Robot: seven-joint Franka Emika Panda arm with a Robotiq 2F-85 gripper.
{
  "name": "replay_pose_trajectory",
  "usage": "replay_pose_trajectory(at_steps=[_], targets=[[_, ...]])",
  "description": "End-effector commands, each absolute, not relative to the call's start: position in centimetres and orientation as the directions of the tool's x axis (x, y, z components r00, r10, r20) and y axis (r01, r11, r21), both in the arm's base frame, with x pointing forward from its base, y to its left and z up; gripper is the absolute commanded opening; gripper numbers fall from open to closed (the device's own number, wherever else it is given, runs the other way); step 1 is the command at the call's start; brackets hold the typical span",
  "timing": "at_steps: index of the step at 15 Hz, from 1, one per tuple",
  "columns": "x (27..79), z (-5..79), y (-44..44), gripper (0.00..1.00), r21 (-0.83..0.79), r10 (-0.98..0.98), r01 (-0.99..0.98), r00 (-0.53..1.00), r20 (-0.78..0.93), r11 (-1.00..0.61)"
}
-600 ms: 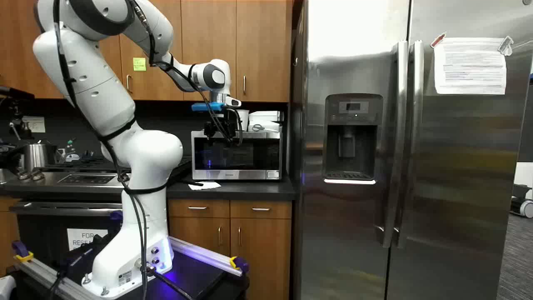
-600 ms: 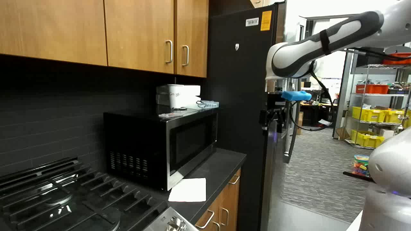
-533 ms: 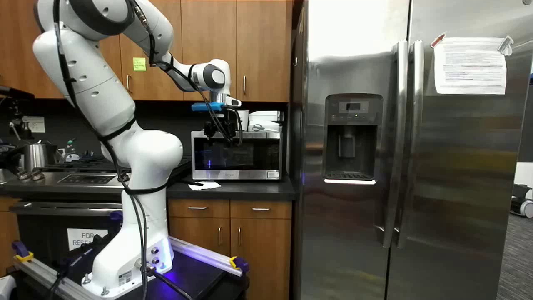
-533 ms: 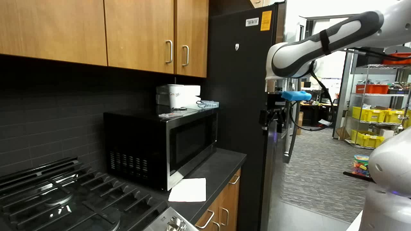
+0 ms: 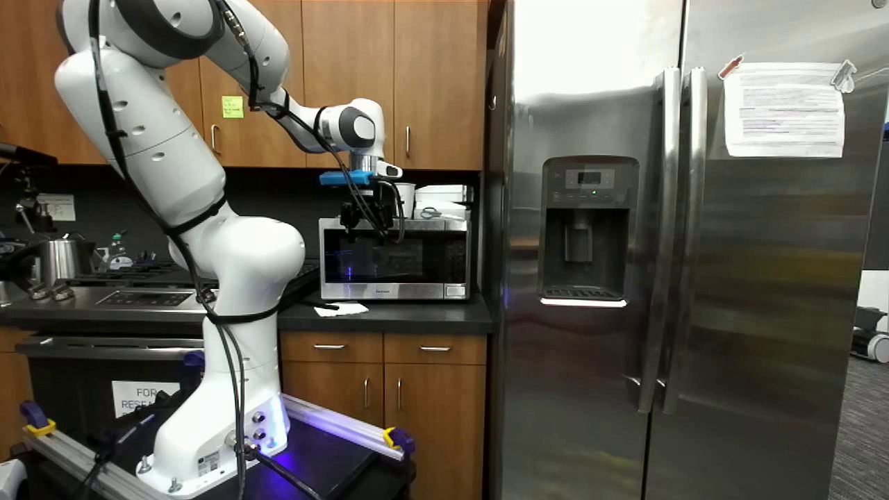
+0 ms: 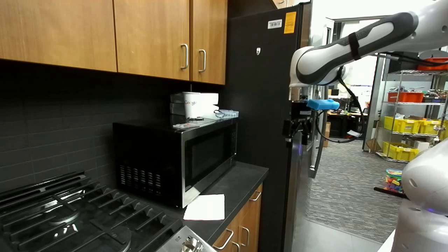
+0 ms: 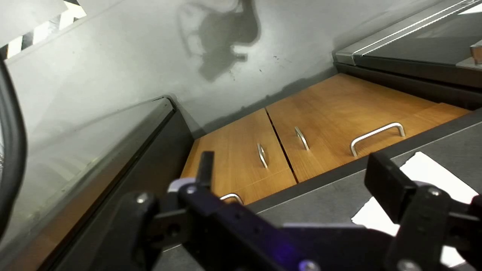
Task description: Press a button on the right side of the microwave
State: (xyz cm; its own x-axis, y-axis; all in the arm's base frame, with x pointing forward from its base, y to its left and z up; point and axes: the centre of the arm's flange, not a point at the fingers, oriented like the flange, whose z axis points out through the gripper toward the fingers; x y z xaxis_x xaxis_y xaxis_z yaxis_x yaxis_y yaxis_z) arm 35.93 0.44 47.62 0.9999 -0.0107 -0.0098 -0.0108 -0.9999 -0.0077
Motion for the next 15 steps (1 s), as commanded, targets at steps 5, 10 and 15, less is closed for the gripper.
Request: replay_pose_trajectory(at_steps=[5,10,15], targets=[[35.9,47.6,0.4,1.00,-0.008,-0.011,-0.011,1.000,-0.010,-1.000],[36.3,47.6,0.7,1.00,0.013,0.042,0.042,0.999,0.011,-0.999],[37.9,47.0,0.9,1.00,0.030,0.122,0.122,0.992,-0.015,-0.992]])
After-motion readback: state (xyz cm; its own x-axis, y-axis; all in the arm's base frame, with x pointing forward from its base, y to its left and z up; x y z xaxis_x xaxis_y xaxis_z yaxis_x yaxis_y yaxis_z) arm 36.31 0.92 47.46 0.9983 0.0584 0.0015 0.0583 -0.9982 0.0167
